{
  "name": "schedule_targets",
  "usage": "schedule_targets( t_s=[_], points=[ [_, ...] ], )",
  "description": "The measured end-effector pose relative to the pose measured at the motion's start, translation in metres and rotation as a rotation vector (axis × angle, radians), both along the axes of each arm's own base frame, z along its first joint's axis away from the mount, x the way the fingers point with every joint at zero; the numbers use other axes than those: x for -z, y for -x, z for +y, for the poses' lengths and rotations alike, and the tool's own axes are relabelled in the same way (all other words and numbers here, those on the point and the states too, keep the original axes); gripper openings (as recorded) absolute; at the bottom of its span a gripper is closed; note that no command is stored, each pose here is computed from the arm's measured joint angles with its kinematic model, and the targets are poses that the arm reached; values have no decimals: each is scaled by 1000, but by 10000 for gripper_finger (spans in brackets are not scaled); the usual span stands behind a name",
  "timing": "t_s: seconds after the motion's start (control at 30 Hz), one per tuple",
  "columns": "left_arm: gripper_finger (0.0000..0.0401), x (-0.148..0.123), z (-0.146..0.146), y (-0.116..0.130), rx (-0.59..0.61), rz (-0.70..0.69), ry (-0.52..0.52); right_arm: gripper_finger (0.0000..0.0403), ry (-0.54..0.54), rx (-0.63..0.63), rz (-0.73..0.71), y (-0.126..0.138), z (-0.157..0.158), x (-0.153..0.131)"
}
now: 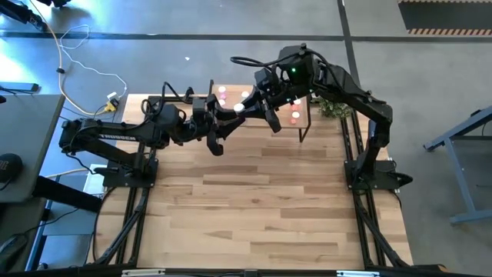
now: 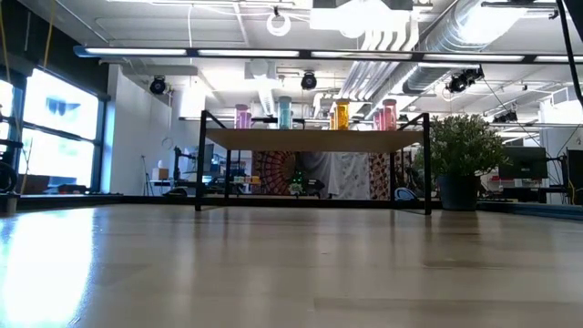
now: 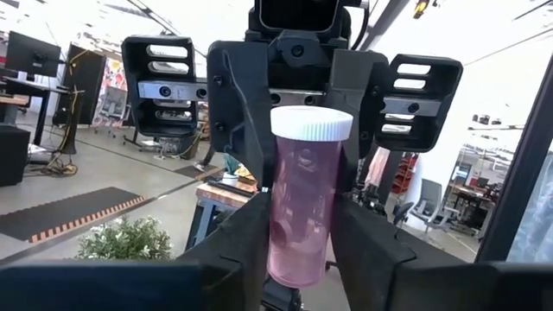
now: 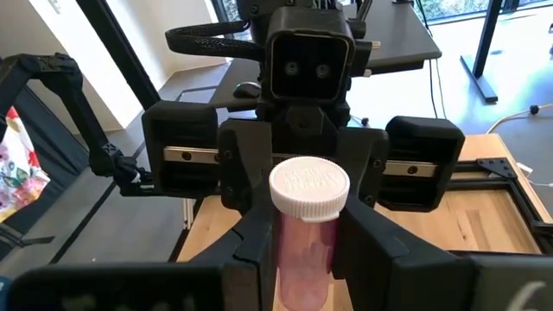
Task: Pick and place medicine bottles onto shelf by color
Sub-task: Put the violet pill bottle on the shelf aligned with the other violet pill bottles
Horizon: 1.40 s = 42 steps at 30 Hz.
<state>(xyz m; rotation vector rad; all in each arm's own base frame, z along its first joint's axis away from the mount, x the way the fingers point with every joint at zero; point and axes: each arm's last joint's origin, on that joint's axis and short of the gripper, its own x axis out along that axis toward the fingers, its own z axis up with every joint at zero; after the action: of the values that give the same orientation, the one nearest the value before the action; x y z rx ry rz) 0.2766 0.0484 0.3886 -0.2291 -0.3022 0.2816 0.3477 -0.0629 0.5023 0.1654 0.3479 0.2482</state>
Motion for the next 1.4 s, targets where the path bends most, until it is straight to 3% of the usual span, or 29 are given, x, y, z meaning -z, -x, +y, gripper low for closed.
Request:
schedule_targets(
  t_s=[0.47,0.77,0.93,1.17,1.4],
  points=[
    [89,0,0,0,1,1,-3,89,18,0,-3,0,0,0],
    [89,3,1,0,-36,45,-38,166,23,24,-20,1,-9,-1],
    [89,7,3,-1,-106,101,-30,197,11,33,-49,1,-10,-5],
    [88,9,4,0,-189,150,-103,201,-11,97,-108,2,-20,-12],
    [88,15,-4,0,-374,275,-158,201,-26,213,-205,35,-47,-36]
  ],
)
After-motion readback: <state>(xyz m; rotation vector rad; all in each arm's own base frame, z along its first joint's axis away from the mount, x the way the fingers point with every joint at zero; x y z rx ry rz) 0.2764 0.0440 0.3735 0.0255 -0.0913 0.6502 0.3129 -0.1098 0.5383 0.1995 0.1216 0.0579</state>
